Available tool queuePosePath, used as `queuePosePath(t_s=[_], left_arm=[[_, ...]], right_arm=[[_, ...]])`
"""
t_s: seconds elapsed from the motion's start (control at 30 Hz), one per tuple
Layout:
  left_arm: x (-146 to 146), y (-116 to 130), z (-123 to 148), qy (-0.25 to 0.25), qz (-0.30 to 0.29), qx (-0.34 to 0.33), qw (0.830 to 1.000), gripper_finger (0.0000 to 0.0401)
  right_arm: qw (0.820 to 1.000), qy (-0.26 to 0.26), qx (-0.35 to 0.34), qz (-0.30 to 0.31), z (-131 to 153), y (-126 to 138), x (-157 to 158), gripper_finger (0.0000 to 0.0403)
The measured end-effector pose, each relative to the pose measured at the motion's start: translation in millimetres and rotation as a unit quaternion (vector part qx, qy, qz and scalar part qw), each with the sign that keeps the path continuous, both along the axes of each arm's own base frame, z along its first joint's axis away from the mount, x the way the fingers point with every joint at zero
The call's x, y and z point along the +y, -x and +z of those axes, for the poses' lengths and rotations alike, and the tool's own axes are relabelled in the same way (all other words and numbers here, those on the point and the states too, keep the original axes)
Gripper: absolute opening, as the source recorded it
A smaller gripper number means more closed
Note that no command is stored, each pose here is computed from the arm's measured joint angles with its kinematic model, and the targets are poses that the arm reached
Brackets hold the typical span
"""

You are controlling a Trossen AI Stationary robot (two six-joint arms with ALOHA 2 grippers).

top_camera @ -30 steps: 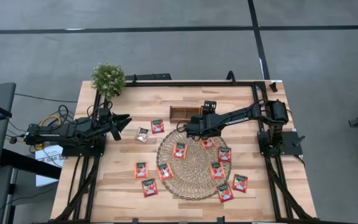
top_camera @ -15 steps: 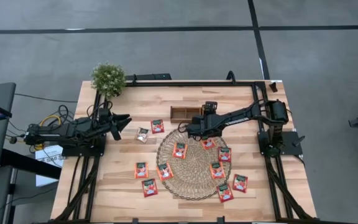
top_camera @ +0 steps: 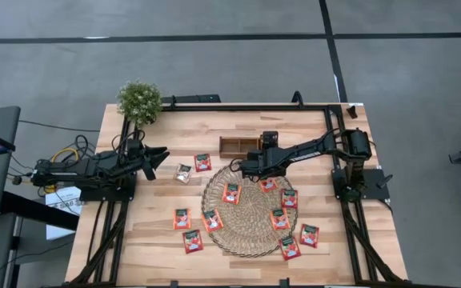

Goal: Pick & Place Tea
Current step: Put the right brown tea bag into the right section of the wooden organizer, then put the brown tea bag into the right section of the wooden organizer

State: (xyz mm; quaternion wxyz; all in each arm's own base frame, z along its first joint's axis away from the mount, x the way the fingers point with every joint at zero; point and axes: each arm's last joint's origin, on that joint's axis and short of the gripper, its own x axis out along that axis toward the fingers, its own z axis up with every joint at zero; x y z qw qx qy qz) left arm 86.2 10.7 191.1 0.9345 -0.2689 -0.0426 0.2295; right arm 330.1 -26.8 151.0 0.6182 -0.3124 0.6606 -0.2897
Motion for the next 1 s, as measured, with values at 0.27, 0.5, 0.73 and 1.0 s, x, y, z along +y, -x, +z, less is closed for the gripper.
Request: queuePosePath(t_s=[0.27,0.5,0.73,1.0], left_arm=[[0.0,0.0,0.0,0.011,0.001,-0.005,1.0,0.0151],[0.0,0.0,0.0,0.011,0.001,-0.005,1.0,0.0151],[0.0,0.0,0.0,0.011,0.001,-0.006,1.0,0.0151],[0.0,0.0,0.0,0.011,0.001,-0.006,1.0,0.0151]], right_arm=[[0.999,0.002,-0.024,-0.02,0.1,-0.3,-1.4,0.0007],[0.999,0.002,-0.032,-0.027,0.1,-0.2,-1.4,0.0045],[0.999,0.004,-0.032,-0.028,0.2,-0.1,-2.2,0.0109],[0.998,0.016,-0.031,-0.06,8.8,1.3,-10.4,0.0185]])
